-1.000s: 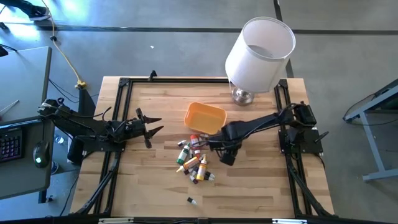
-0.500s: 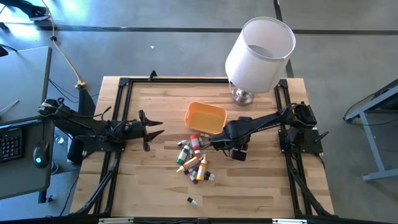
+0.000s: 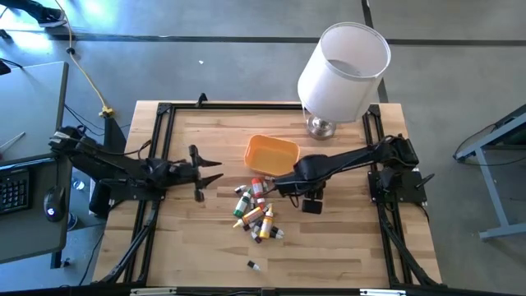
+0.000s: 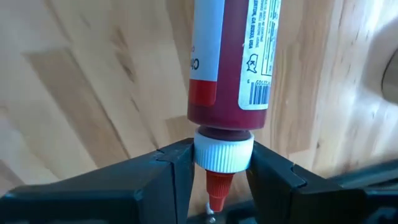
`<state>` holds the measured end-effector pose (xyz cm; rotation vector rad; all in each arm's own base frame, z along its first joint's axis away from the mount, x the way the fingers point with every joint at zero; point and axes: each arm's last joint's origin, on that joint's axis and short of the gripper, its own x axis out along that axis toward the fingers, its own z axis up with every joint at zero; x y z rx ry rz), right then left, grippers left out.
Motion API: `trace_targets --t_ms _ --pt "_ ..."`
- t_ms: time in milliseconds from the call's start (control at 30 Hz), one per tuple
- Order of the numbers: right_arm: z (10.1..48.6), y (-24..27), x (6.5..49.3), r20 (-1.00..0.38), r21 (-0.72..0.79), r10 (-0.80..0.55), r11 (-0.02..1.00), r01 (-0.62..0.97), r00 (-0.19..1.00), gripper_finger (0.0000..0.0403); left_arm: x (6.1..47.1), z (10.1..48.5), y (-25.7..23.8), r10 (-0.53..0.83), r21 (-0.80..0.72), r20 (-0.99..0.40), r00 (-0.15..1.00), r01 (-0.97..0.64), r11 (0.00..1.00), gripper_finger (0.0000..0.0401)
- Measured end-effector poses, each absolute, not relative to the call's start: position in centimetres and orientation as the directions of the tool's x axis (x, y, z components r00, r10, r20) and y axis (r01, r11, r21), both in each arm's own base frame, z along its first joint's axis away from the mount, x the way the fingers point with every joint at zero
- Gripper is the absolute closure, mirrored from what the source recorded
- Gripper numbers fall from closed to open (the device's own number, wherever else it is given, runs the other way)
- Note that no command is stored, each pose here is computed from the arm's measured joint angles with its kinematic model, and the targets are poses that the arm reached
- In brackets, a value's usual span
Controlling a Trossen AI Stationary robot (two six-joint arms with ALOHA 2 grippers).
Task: Pick & Place food coloring
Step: Put the large red food coloring bottle into the yellow container
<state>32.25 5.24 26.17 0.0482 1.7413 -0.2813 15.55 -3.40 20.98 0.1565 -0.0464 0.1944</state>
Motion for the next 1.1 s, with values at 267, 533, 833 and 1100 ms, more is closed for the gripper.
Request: trace_targets --t_ms 267,533,833,1100 --pt "28.7 5.6 34.0 -0.996 -0.079 -0.084 0.970 0.230 0.010 0.0279 21.1 22.5 -5.1 0.205 0.283 -0.153 0.967 -0.156 0.947 0.0238" --pt "28.8 6.0 35.2 -0.993 0.037 0.008 0.969 0.243 0.118 0.0279 27.4 25.1 -7.2 0.154 0.452 -0.231 0.961 -0.034 0.891 0.0238" --pt "28.7 5.9 35.2 -0.993 0.018 -0.012 0.969 0.246 0.121 0.0279 32.6 24.4 -9.0 0.117 0.575 -0.375 0.920 0.132 0.807 0.0238" --pt "28.8 6.0 35.3 -0.991 0.026 -0.008 0.969 0.244 0.135 0.0279 34.0 24.6 -9.0 0.228 0.642 -0.347 0.910 0.053 0.765 0.0238"
